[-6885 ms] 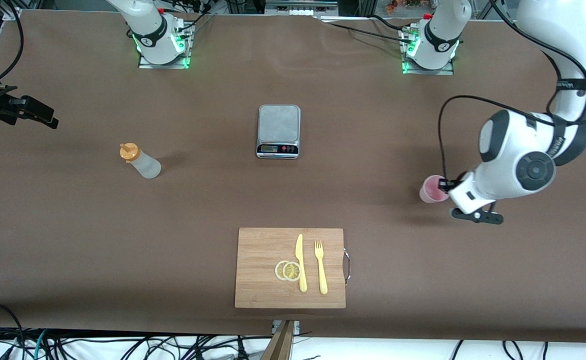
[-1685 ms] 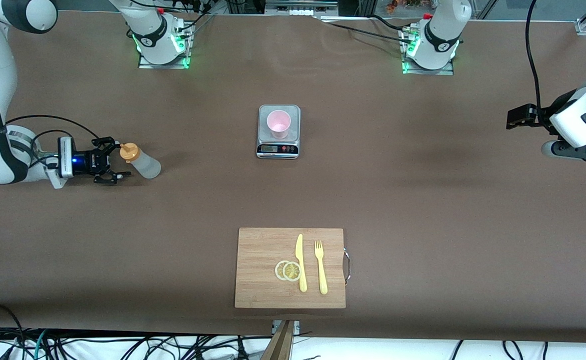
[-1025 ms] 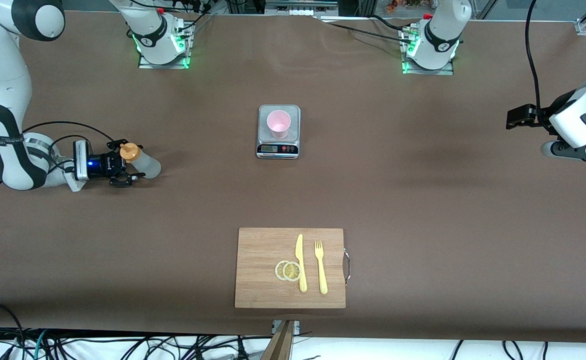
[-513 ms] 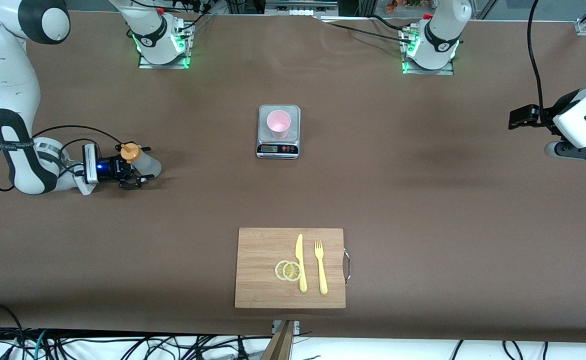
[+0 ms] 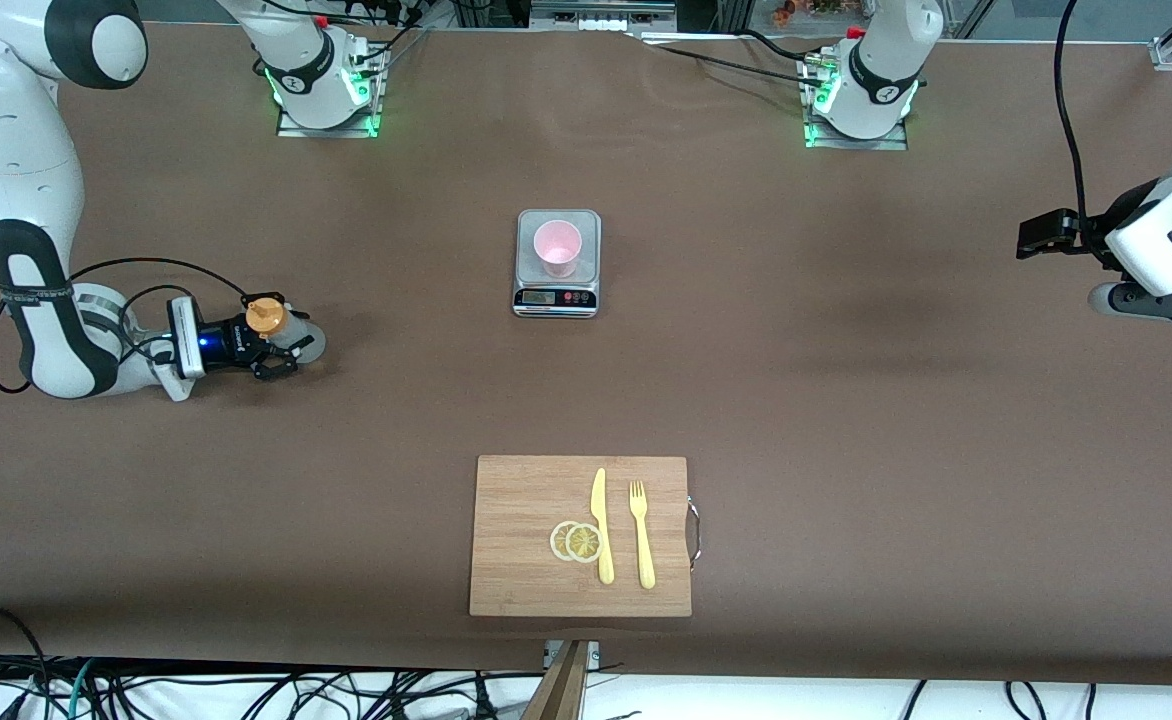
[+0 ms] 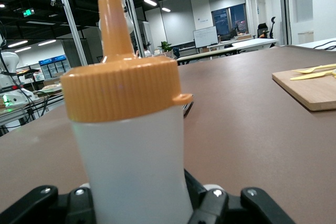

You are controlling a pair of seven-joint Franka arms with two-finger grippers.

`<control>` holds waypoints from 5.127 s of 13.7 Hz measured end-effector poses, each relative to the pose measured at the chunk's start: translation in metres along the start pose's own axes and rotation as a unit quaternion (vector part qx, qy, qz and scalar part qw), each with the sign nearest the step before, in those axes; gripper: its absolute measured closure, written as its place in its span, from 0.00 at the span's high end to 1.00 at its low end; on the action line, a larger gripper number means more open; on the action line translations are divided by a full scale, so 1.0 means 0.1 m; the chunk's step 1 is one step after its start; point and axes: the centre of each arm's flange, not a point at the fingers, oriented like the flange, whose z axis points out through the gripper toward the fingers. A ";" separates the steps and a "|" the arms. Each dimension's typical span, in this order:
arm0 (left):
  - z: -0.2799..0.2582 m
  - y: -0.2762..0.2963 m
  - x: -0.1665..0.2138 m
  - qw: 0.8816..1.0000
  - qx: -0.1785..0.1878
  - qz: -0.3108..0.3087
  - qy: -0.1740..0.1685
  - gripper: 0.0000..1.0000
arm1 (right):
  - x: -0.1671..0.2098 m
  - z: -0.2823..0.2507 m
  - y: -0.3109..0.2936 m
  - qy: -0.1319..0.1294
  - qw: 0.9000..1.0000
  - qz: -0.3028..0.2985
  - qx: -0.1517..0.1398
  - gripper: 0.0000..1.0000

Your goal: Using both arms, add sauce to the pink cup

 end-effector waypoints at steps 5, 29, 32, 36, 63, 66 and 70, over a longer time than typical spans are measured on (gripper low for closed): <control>0.00 0.00 0.00 1.000 0.000 0.000 0.000 1.00 | 0.47 0.22 0.38 -0.119 0.989 0.075 0.056 0.36; 0.00 0.00 0.00 1.000 0.000 0.000 0.000 1.00 | 2.64 4.36 0.23 -0.749 0.647 0.134 0.046 0.30; 0.00 0.00 0.00 1.000 0.000 0.000 0.000 1.00 | 2.65 4.48 0.15 -0.771 0.623 0.126 0.039 0.30; 0.00 0.00 0.00 1.000 0.000 0.000 0.000 1.00 | 2.66 4.57 0.09 -0.786 0.606 0.119 0.036 0.30; 0.00 0.01 0.00 1.000 0.000 0.001 0.000 1.00 | 2.24 1.25 0.81 -0.342 0.933 0.100 0.039 0.30; 0.00 0.01 0.00 1.000 0.000 0.001 0.000 1.00 | 1.64 0.77 0.70 -0.223 0.971 0.081 0.031 0.30; 0.00 0.01 0.00 1.000 0.000 0.001 0.000 1.00 | 0.89 0.37 0.50 -0.088 0.994 0.069 -0.001 0.30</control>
